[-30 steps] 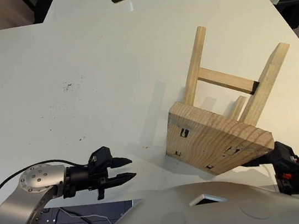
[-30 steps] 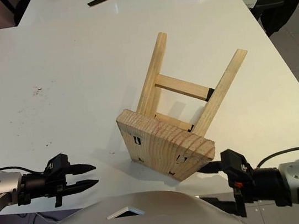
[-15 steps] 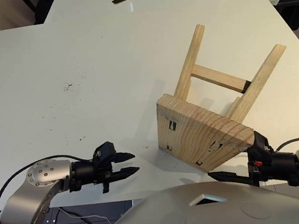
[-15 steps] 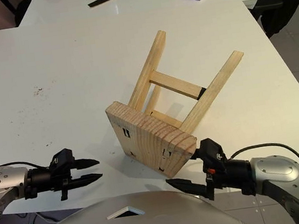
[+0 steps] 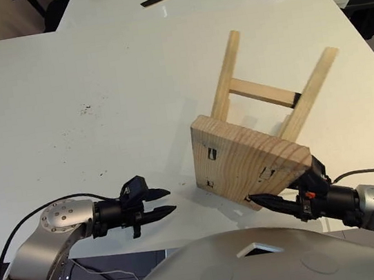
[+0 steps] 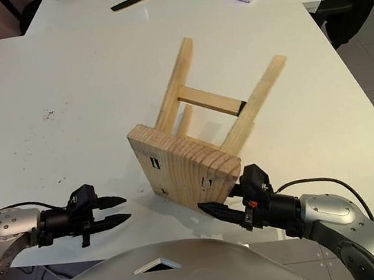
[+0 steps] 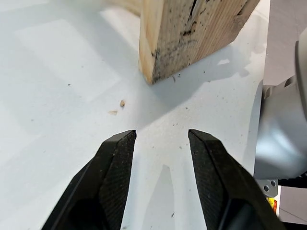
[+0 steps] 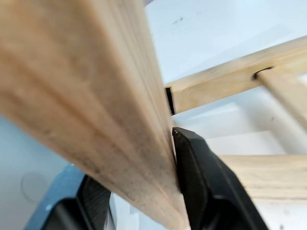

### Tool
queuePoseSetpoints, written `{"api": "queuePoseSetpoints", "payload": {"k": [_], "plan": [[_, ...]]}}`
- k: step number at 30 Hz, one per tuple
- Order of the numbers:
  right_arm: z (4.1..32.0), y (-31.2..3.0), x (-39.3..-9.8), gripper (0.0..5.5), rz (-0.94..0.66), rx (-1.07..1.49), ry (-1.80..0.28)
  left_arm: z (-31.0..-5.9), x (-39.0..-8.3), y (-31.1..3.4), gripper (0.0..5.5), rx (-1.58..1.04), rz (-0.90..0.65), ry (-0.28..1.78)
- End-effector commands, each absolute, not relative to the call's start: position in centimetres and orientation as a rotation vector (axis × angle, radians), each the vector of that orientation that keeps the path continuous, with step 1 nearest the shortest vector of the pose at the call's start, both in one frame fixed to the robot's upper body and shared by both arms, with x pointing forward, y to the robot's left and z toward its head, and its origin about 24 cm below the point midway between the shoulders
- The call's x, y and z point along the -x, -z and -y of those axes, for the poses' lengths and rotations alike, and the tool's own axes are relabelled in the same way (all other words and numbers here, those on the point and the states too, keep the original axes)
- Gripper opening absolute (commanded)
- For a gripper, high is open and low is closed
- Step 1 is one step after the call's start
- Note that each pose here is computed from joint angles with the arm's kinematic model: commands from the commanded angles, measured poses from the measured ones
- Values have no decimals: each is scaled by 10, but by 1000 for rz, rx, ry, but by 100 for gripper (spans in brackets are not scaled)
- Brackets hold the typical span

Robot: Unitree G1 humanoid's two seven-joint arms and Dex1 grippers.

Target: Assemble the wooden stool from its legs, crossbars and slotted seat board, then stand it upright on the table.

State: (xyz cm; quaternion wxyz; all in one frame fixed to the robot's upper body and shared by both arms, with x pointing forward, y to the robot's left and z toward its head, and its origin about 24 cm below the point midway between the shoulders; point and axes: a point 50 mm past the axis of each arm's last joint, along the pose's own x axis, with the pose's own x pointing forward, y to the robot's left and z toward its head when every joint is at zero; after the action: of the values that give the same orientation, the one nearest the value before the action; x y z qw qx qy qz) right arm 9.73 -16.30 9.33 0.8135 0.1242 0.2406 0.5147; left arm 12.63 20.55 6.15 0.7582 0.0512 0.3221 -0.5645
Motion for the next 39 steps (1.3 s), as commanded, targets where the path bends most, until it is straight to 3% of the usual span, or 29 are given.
{"api": "queuePoseSetpoints", "payload": {"k": [1, 5, 9, 15, 19, 24, 26, 32, 39], "plan": [[158, -96, -99, 171, -490, -289, -1100, -205, -127, -59, 203, -138, -705, 1214], [155, -95, -104, 169, -469, -295, -1068, -205, -125, -56, 203, -139, -708, 1206], [138, -116, -127, 164, -308, -413, -1053, -207, -126, -50, 203, -137, -719, 1194], [81, -182, -181, 130, 12, -670, -1143, -205, -130, -34, 203, -137, -724, 1167], [57, -219, -212, 130, 108, -925, -1048, -200, -136, -29, 203, -139, -712, 1166], [78, -225, -255, 130, 13, -1438, -576, -207, -134, -25, 203, -131, -728, 1131], [85, -226, -263, 130, -26, -1533, -457, -209, -133, -24, 203, -128, -731, 1120], [94, -203, -274, 130, -160, -1528, -139, -205, -133, -21, 203, -117, -720, 1102], [87, -163, -278, 130, -282, -1509, -107, -200, -133, -19, 203, -115, -709, 1099]]}}
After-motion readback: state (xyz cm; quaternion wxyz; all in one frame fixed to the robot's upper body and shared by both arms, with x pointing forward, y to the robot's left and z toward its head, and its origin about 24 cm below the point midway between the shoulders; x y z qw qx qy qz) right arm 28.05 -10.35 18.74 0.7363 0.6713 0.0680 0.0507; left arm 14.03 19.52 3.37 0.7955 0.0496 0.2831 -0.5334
